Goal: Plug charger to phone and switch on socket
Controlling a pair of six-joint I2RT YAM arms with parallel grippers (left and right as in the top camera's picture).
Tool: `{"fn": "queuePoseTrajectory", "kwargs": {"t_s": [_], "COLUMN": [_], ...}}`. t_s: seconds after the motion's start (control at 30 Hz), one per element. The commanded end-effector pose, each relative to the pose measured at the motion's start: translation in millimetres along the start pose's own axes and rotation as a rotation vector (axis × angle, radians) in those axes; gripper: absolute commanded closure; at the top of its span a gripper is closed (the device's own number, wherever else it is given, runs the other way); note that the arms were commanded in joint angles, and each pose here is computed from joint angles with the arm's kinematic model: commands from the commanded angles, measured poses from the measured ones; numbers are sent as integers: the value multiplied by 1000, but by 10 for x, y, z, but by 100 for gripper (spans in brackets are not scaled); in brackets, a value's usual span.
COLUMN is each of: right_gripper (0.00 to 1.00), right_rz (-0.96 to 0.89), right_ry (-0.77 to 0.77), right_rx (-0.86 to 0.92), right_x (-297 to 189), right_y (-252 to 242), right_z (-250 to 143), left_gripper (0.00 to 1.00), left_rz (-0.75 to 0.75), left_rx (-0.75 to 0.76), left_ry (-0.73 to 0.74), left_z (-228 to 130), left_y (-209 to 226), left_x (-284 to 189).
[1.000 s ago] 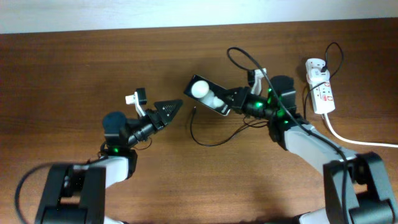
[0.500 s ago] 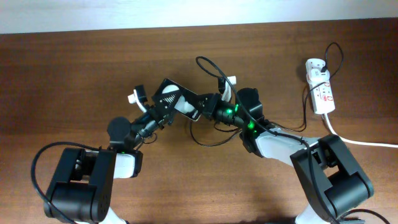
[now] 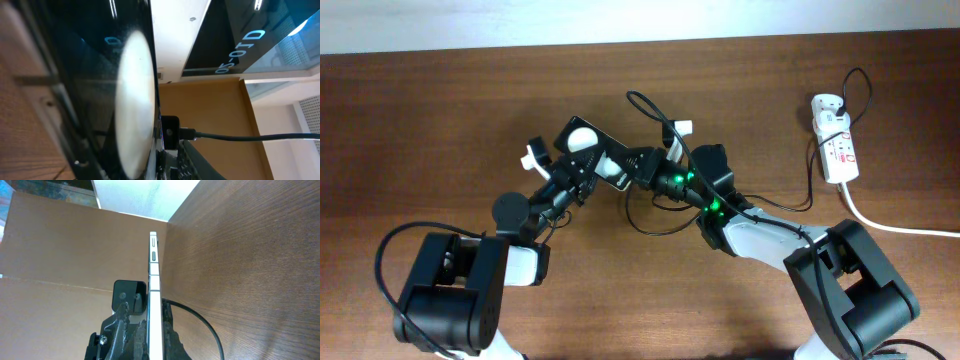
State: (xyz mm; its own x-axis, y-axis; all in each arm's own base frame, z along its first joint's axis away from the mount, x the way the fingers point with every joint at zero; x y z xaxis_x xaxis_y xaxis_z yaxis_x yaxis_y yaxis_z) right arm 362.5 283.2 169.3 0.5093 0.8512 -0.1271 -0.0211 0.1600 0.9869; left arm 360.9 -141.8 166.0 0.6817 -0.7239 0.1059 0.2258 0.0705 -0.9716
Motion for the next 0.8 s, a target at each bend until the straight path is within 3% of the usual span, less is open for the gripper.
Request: {"fn": "queuePoseTrajectory", "kwargs": {"t_s": [0.0, 0.07, 0.1, 0.17, 0.23, 0.4, 0.47, 0.6, 0.77], "right_gripper": [96, 96, 88, 36, 1, 1, 1, 1, 1], "right_rz": [-23, -21, -17, -8, 5, 59, -146, -543, -771], "right_ry": [20, 33, 51, 76, 103, 121, 91, 2, -89], "right_rx": [-8, -8, -12, -57, -90, -287, -289, -374, -389], "right_x": [15, 15, 9, -7, -55, -381, -604, -1123, -1547], "right_y": [-72, -69, -65, -55, -45, 210, -61, -406, -480], "right_z": [-58, -77, -95, -107, -73, 164, 253, 268, 277], "left_gripper": [79, 99, 100, 100, 100, 100, 100, 100, 100], "left_rz": [-46, -46, -42, -41, -34, 54, 60, 181, 201], "left_rx": [34, 32, 26, 25, 19, -56, -61, -260, -341], "left_ry": [-5, -4, -4, 7, 22, 78, 88, 225, 404], "left_z": [23, 22, 21, 5, -17, 8, 63, 74, 101], "left_y": [-141, -141, -133, -128, -110, 114, 136, 358, 124], "left_x": [12, 12, 13, 12, 12, -93, -158, -156, 262]}}
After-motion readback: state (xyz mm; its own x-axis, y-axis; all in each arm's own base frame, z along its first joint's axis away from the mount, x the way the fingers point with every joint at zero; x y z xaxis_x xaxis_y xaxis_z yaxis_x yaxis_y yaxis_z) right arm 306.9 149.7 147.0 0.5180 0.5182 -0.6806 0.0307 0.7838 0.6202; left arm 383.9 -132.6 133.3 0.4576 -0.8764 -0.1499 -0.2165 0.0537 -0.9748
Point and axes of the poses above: each gripper's point midway between its finger pads, its own x axis out along the fingers, its own y axis along the line the jaws close on, z = x × y, the point moved 3 cm from there along -x, back along the fingers, and after that the axes turned 8 degrees about x, right-handed, at the moved point
